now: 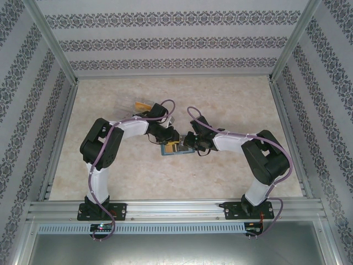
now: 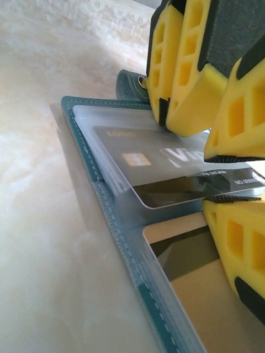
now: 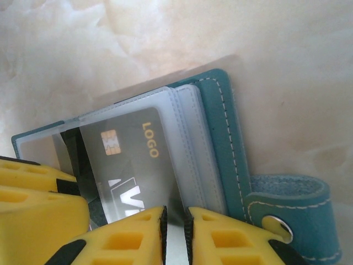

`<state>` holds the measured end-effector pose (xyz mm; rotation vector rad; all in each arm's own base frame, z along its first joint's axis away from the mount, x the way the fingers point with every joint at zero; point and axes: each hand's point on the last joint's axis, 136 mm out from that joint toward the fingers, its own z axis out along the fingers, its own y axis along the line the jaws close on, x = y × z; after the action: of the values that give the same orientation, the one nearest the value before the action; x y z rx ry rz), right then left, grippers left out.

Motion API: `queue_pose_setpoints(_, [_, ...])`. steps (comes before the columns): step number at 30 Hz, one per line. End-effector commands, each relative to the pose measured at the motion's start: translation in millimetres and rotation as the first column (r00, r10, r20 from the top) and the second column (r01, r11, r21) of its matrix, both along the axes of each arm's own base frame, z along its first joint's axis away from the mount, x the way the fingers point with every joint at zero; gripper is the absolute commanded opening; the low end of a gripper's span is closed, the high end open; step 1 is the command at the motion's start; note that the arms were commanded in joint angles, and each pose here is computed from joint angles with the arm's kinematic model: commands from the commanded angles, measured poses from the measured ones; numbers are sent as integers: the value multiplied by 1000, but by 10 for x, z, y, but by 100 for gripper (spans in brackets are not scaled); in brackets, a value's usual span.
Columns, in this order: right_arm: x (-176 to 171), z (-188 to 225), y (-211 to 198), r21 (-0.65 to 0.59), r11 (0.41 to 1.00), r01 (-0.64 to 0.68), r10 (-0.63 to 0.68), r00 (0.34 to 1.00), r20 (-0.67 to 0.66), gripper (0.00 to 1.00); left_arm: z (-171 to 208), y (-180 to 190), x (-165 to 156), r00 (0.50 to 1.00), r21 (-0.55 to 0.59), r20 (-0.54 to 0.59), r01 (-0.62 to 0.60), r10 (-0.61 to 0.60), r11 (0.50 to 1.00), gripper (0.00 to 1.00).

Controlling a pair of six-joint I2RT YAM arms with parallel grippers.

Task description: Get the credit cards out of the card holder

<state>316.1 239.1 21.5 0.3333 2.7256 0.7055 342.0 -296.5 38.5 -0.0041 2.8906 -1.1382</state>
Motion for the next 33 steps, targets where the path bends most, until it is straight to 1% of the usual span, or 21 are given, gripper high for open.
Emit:
queue_pose_setpoints(1, [-225, -323, -216, -91, 996, 15, -26, 992, -120, 21, 284, -67, 57, 996, -87, 83, 38, -31, 996, 17])
queue_pose_setpoints(3, [-228, -323, -221, -92, 996, 14, -25, 993, -119, 21, 272, -44, 61, 996, -82, 89, 37, -29, 996, 11])
queue_pose_setpoints(6, [-235, -296, -222, -91, 996, 10, -21, 993, -117, 21, 227, 25, 53, 995, -74, 97, 29, -22, 997, 4])
queue_pose_setpoints(9, [-238, -255, -244, -95, 995, 12, -22, 994, -108, 21, 223, 104, 58, 994, -70, 108, 21, -13, 997, 0])
queue_pose_setpoints(16, [-230, -215, -232, -71, 997, 14, -21, 995, -99, 21, 262, 287, 69, 989, -66, 146, -2, 11, 998, 0])
queue_pose_setpoints(20, [-185, -167, -223, -50, 999, 9, -13, 998, -68, 21, 273, 401, 56, 987, -51, 155, -24, 32, 998, 0])
queue_pose_setpoints(23, [-115, -4, -162, 2, 1000, -9, 9, 1000, -13, 22, 304, 486, 39, 987, -53, 151, -44, 52, 998, 0])
queue_pose_setpoints(26, [-44, 267, -2, 99, 993, -71, 63, 995, 80, 29, 406, 543, 16, 986, -65, 157, -39, 48, 997, 0])
queue_pose_setpoints(30, [13, 618, 273, 240, 953, -184, 141, 973, 185, 42, 610, 625, 29, 980, -101, 189, -46, 64, 994, 0])
queue_pose_setpoints(33, [47, 822, 461, 341, 908, -243, 174, 960, 221, 47, 829, 656, 67, 971, -157, 221, -62, 97, 986, 0])
